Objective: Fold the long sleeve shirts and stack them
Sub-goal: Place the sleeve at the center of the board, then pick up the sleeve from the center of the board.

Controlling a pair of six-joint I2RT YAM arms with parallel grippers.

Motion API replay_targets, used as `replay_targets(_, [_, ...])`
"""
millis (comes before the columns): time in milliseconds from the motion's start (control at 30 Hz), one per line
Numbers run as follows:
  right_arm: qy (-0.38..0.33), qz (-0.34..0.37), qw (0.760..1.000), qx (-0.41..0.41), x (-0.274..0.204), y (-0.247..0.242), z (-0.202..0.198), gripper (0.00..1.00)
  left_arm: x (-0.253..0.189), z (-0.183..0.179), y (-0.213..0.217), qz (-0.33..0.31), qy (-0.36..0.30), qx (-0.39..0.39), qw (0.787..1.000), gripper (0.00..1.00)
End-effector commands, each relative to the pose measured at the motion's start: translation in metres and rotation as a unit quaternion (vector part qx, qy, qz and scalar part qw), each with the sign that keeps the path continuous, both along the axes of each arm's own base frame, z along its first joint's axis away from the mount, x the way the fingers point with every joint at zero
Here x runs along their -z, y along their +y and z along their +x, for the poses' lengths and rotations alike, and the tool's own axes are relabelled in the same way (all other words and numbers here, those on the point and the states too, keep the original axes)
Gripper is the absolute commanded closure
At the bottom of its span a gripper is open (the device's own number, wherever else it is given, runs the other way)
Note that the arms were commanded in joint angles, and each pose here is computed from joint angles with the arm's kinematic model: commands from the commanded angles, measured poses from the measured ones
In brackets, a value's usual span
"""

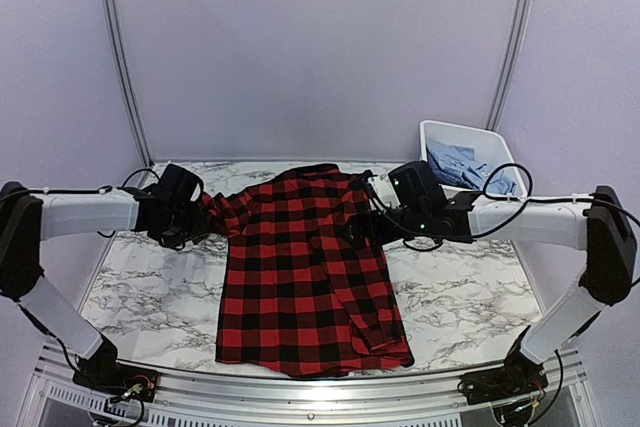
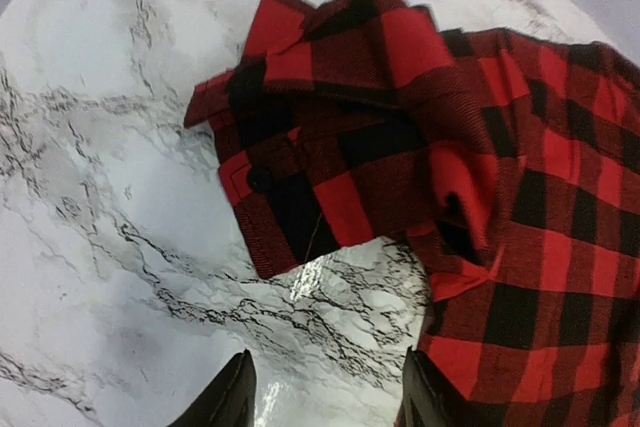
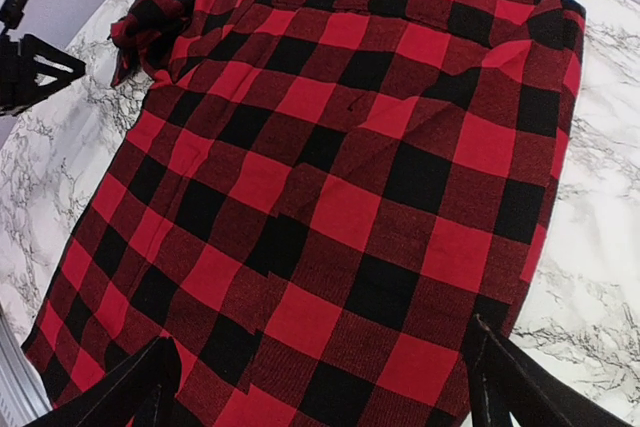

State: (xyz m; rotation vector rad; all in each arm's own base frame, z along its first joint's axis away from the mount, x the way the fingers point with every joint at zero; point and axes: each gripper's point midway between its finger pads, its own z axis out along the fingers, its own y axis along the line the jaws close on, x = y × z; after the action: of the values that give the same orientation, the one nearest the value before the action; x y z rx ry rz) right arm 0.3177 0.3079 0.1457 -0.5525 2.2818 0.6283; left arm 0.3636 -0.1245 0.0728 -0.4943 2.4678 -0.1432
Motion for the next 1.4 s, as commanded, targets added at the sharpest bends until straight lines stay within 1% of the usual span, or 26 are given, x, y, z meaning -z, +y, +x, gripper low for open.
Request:
replay_targets(0, [-0.016, -0.008, 1.000, 0.001, -0.009, 0.003, 0.005, 0.06, -0.051, 0.000, 0.011, -0.031, -0.077, -0.028, 0.996, 0.45])
replay_targets(67, [-0.017, -0.008, 1.000, 0.003, -0.008, 0.003, 0.005, 0.06, -0.054, 0.000, 0.026, -0.047, -0.081, -0.058, 0.994, 0.45])
replay_targets(167, [-0.015, -0.009, 1.000, 0.001, -0.007, 0.004, 0.005, 0.06, -0.044, 0.005, 0.049, -0.072, -0.066, -0.106, 0.990, 0.46])
replay_targets(333, [-0.016, -0.006, 1.000, -0.001, -0.010, 0.005, 0.005, 0.06, -0.039, 0.032, 0.077, -0.059, -0.062, -0.148, 0.985, 0.47])
replay_targets(533, [-0.016, -0.005, 1.000, -0.001, -0.012, 0.004, 0.004, 0.06, -0.016, 0.071, 0.088, -0.057, -0.038, -0.158, 0.985, 0.48])
replay_targets(733, [-0.014, -0.003, 1.000, -0.002, -0.014, 0.004, 0.002, 0.06, 0.019, 0.096, 0.085, -0.063, -0.005, -0.146, 0.987, 0.47])
replay_targets(900, [-0.014, -0.004, 1.000, -0.001, -0.013, 0.003, 0.002, 0.06, 0.049, 0.090, 0.076, -0.075, 0.032, -0.133, 0.988, 0.48])
replay_targets(1100, [-0.012, -0.005, 1.000, -0.003, -0.010, 0.005, 0.004, 0.06, 0.057, 0.071, 0.070, -0.082, 0.038, -0.125, 0.988, 0.49])
replay_targets(1267, [-0.011, -0.004, 1.000, -0.007, -0.010, 0.010, 0.007, 0.06, 0.072, 0.072, 0.068, -0.071, 0.055, -0.116, 0.989, 0.51])
replay_targets(1367, [-0.014, -0.002, 1.000, -0.007, -0.014, 0.011, 0.008, 0.06, 0.072, 0.075, 0.066, -0.058, 0.057, -0.109, 0.991, 0.52])
